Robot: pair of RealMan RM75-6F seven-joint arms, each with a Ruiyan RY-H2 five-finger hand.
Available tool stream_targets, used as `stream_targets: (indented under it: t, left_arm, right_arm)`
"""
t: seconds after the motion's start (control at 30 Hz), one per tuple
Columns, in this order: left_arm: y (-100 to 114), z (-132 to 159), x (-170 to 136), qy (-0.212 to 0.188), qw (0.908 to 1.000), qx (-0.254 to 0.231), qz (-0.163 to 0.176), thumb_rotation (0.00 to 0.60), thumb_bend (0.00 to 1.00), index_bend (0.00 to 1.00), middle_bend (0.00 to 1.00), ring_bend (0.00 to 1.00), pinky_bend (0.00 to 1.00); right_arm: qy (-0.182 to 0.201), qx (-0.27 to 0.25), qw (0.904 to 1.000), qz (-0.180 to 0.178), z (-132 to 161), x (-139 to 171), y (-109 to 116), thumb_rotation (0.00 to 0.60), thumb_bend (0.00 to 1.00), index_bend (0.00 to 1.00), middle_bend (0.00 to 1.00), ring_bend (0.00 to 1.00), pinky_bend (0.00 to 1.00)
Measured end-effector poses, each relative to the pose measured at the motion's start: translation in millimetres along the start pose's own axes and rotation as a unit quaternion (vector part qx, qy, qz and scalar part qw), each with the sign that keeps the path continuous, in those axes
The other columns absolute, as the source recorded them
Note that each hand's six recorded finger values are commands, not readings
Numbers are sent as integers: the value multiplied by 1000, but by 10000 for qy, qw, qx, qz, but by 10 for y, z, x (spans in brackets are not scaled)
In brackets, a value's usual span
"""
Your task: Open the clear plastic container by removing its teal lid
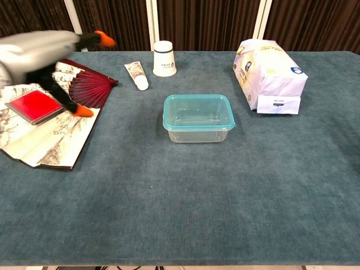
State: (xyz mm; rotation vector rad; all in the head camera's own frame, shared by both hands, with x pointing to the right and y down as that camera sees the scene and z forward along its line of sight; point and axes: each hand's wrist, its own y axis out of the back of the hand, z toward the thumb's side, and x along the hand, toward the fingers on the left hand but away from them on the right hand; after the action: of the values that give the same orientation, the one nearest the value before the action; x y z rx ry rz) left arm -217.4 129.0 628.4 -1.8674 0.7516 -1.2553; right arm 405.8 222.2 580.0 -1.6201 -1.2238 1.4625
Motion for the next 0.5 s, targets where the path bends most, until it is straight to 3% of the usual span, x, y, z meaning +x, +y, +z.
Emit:
stream_targets:
  t: [0.3,0.5]
  left_arm:
    - [-311,865,505,-180,9983,-124,-536,600,35,0,0,0,23]
    - [-406,1217,740,-46,9975,-165,-682,600,34,0,0,0,40]
  right_arm:
    - [-95,-136,9998,84,-21,-22,-18,600,227,0,0,0,0]
    - [-120,-208,9996,147,-23,-28,-30,600,227,0,0,0,0]
